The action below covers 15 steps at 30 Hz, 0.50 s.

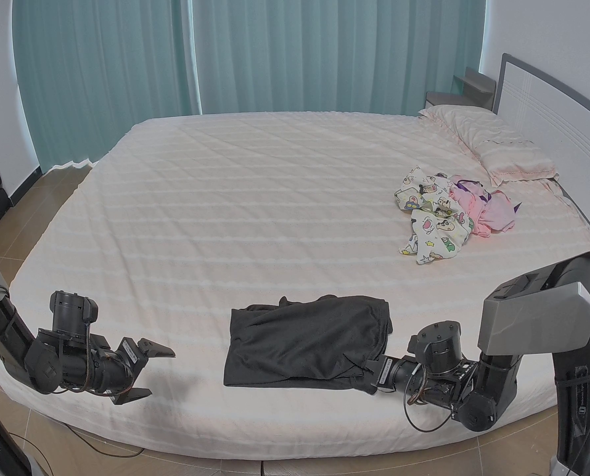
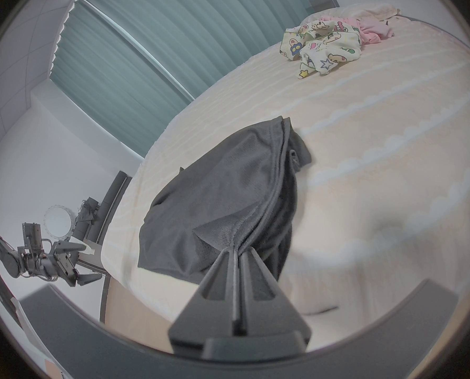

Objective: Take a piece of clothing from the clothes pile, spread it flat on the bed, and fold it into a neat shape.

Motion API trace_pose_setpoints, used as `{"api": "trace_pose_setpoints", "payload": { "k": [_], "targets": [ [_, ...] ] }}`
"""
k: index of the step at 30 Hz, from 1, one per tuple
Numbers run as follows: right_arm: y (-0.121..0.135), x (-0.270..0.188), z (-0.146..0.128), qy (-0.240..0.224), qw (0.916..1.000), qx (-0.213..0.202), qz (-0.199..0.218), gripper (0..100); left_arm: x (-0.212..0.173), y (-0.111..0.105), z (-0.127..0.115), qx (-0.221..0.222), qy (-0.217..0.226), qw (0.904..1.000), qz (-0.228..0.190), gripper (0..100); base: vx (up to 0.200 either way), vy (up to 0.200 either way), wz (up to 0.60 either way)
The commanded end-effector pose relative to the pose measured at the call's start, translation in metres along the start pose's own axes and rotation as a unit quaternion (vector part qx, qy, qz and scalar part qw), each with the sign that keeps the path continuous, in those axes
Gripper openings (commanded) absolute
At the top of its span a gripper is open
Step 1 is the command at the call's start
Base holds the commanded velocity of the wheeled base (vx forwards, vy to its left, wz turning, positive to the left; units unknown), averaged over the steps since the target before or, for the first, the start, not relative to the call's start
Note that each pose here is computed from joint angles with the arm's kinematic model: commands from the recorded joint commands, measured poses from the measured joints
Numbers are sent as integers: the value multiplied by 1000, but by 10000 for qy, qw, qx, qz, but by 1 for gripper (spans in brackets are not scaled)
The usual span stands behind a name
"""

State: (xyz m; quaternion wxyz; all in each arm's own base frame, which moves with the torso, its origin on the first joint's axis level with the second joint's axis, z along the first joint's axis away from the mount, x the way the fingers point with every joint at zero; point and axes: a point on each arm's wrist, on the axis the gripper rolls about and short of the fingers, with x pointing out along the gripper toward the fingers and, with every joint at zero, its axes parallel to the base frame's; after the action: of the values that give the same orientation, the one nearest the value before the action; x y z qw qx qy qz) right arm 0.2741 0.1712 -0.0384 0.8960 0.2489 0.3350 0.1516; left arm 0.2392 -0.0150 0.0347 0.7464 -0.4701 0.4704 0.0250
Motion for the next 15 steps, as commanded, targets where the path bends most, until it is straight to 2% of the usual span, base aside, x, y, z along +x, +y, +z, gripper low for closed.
{"api": "trace_pose_setpoints", "payload": {
  "k": [1, 6, 9, 15],
  "targets": [
    [-2, -28, 4, 108, 9999, 9, -25, 0, 0, 0, 0, -4, 8, 10000, 4, 100, 0, 0, 0],
    [-13, -37, 5, 319, 9994, -86, -26, 0, 0, 0, 0, -4, 8, 10000, 4, 100, 0, 0, 0],
    [-22, -35, 0, 458, 9985, -282, -136, 0, 0, 0, 0, -4, 8, 10000, 4, 100, 0, 0, 0],
    [-29, -32, -1, 544, 9975, -400, -189, 0, 0, 0, 0, -4, 8, 10000, 4, 100, 0, 0, 0]
  ]
}}
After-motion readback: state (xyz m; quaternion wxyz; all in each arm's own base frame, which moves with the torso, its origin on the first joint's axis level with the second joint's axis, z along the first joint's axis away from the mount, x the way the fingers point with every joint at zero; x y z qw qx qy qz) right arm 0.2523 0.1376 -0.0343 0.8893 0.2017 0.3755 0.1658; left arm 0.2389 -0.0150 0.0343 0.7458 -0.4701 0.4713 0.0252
